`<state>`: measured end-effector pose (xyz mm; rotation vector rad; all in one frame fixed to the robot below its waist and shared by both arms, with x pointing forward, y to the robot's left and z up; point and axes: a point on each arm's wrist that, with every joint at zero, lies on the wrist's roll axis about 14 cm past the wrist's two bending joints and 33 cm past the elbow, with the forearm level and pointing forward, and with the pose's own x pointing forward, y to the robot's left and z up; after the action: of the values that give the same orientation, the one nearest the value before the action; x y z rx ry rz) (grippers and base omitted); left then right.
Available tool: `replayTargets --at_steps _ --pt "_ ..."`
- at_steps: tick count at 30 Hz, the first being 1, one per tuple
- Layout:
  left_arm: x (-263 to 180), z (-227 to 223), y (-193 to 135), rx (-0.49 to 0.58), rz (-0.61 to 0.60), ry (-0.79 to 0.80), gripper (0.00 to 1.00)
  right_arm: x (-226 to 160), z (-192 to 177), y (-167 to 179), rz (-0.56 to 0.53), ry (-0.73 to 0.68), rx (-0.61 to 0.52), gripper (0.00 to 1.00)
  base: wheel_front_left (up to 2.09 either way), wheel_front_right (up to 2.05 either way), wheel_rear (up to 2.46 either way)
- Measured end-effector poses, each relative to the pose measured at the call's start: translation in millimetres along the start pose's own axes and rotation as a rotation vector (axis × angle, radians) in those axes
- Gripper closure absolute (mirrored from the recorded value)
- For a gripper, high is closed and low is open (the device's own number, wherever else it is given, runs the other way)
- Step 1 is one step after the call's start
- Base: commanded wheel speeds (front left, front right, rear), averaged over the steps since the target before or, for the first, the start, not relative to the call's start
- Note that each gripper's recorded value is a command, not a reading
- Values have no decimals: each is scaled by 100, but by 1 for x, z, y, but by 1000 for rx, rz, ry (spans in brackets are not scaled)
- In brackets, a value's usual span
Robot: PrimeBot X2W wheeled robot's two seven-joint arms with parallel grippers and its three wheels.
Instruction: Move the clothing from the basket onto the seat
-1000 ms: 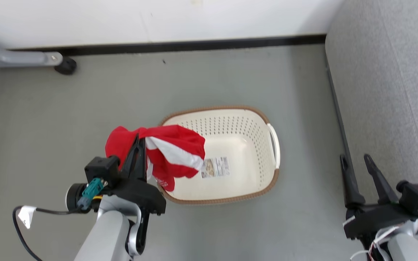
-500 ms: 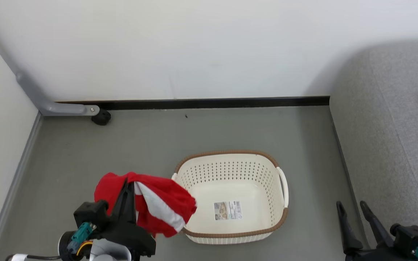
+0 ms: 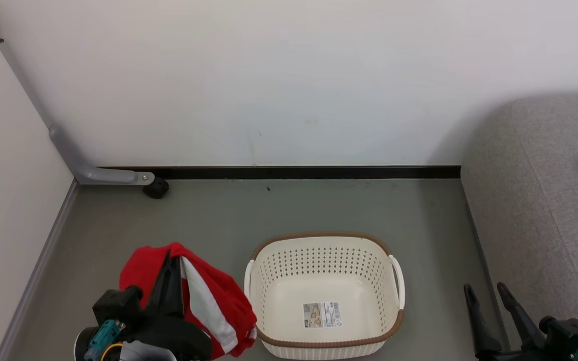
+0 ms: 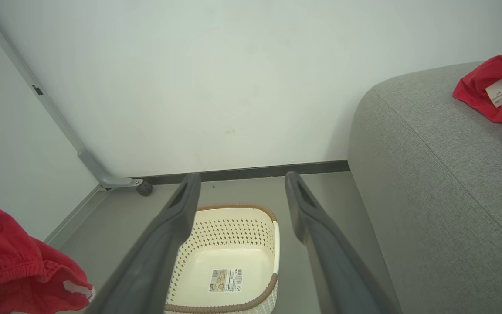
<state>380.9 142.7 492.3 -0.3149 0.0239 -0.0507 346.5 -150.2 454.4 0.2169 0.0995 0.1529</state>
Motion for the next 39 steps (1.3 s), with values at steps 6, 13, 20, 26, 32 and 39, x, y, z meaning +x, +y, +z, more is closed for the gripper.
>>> replayTargets --at_steps 6,13,20,26,32,39 --pt "0 10 -2 -2 -6 -30 100 1 4 4 15 -12 -12 0 0 0 0" --pt "-4 12 -8 -5 -23 -41 100 2 5 17 61 -14 -43 0 0 0 0" --pt "-2 16 -20 -5 -60 -44 100 16 16 70 233 -46 -118 0 0 0 0" --pt "-2 16 -30 8 -95 -31 100 22 24 140 460 -75 -180 0 0 0 0" --pt "-3 27 -41 25 -130 -55 100 20 22 195 652 -75 -242 0 0 0 0" --pt "-6 31 -57 37 -184 -53 100 26 24 237 806 -86 -314 0 0 0 0"
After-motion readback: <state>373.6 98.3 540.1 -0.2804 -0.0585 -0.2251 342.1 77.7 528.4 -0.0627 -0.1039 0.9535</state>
